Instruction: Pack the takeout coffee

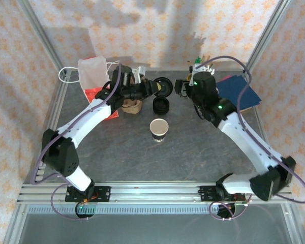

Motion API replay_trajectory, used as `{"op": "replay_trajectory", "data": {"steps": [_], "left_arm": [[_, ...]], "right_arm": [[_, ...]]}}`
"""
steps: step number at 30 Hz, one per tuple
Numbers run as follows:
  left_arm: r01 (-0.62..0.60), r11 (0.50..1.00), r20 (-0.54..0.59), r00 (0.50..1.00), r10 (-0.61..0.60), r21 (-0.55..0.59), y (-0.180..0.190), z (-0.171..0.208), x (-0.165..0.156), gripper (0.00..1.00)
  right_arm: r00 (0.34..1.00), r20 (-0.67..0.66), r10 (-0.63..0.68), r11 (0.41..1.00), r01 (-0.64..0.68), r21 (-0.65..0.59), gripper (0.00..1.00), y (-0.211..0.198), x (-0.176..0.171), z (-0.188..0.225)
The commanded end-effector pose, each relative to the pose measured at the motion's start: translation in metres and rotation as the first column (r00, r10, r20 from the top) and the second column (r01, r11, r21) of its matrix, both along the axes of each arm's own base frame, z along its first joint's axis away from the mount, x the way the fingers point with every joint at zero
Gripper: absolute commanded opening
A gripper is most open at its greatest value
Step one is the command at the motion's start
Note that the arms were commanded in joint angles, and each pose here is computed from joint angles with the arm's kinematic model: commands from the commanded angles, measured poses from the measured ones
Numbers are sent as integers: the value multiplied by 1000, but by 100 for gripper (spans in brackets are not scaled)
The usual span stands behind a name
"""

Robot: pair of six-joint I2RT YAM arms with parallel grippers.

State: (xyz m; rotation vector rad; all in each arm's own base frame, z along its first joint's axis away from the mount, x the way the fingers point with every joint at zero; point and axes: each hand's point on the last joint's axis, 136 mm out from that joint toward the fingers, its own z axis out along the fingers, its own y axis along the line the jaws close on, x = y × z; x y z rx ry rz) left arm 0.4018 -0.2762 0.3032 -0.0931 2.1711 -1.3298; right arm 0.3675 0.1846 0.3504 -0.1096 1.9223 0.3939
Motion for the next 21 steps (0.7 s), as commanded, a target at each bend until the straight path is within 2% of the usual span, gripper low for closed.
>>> {"op": "replay_trajectory", "data": {"steps": [1, 3, 6, 8, 9, 11, 14, 17, 21], "left_arm": [[-46, 998, -32, 998, 45, -48, 16, 11, -8, 16], [-44, 997, -73, 997, 40, -60, 22, 10, -18, 16], [-60, 998, -154, 987, 54, -34, 34, 4, -32, 16], [-75, 997, -264, 962, 72, -2, 44, -8, -42, 15], [-49, 999, -315, 948, 46, -3, 44, -12, -49, 13], [-7, 1000, -381, 925, 8, 4, 43, -19, -62, 13], [-12, 999, -417, 908, 27, 38, 49, -24, -75, 12], [13, 999, -448, 894, 5, 36, 48, -27, -84, 12], [17, 999, -464, 886, 0, 31, 49, -31, -89, 12]], "right_arm": [[949, 248, 195, 978, -170, -121, 50, 20, -12, 31], [889, 368, 272, 960, -223, -171, 51, 25, -27, 44], [777, 478, 409, 905, -278, -323, 50, 40, -46, 47], [672, 495, 551, 813, -299, -499, 48, 56, -63, 37], [606, 478, 636, 734, -283, -617, 48, 65, -72, 26], [540, 442, 717, 627, -221, -747, 48, 74, -80, 10], [506, 392, 768, 540, -183, -822, 47, 83, -83, 0], [472, 344, 812, 476, -195, -857, 46, 94, -88, -7], [407, 260, 876, 363, -202, -910, 46, 101, -101, -26]]}}
